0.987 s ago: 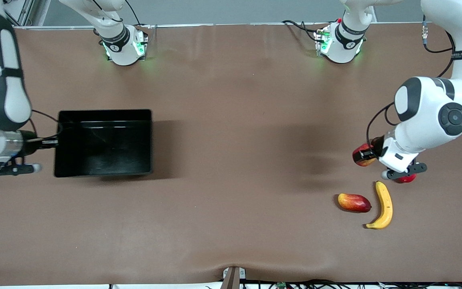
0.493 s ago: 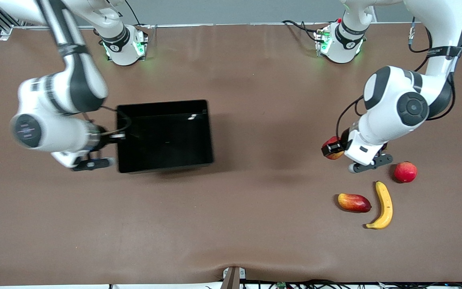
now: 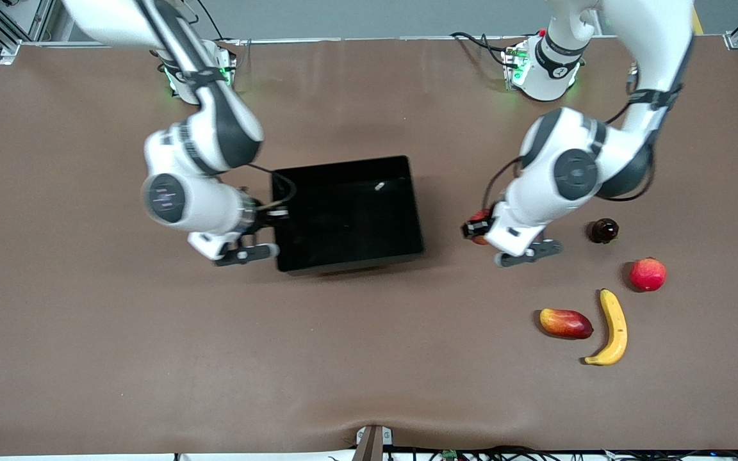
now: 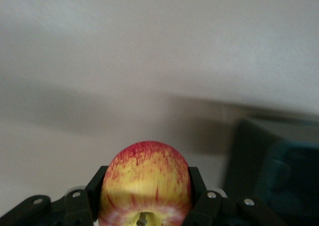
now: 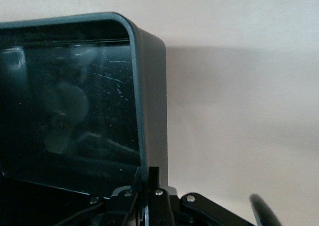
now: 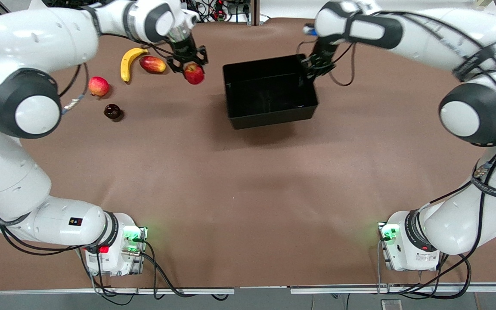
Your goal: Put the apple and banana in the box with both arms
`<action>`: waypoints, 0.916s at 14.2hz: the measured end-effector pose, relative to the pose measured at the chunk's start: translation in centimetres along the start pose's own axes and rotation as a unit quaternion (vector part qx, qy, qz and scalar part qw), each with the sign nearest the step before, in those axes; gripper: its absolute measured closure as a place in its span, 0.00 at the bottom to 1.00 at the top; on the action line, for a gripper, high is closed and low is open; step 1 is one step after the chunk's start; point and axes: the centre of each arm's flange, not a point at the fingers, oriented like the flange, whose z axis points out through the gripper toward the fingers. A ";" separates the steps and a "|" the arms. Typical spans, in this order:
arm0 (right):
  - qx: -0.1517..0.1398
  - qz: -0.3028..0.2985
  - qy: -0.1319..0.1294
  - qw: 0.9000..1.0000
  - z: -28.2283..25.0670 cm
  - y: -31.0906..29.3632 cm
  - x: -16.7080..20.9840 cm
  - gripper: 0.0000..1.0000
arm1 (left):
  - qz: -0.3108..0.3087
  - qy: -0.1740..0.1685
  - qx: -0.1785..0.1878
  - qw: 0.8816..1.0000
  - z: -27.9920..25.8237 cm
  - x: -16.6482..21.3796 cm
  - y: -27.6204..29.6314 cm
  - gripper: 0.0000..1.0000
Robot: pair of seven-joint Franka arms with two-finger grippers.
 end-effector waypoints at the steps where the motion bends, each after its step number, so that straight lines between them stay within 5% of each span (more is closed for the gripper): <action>1: -0.002 0.006 0.006 1.000 1.5 -1.9 -0.3 0.94 | -0.005 -0.003 0.000 1.000 1.3 -0.6 1.1 0.32; 7: -0.008 0.026 0.033 0.999 8.9 -6.0 -0.1 0.89 | -0.015 -0.007 0.011 1.000 4.6 -1.6 3.2 0.32; 13: -0.004 0.044 0.035 0.998 6.6 -6.1 0.7 0.30 | 0.013 -0.032 0.034 0.999 9.8 -6.6 7.2 0.32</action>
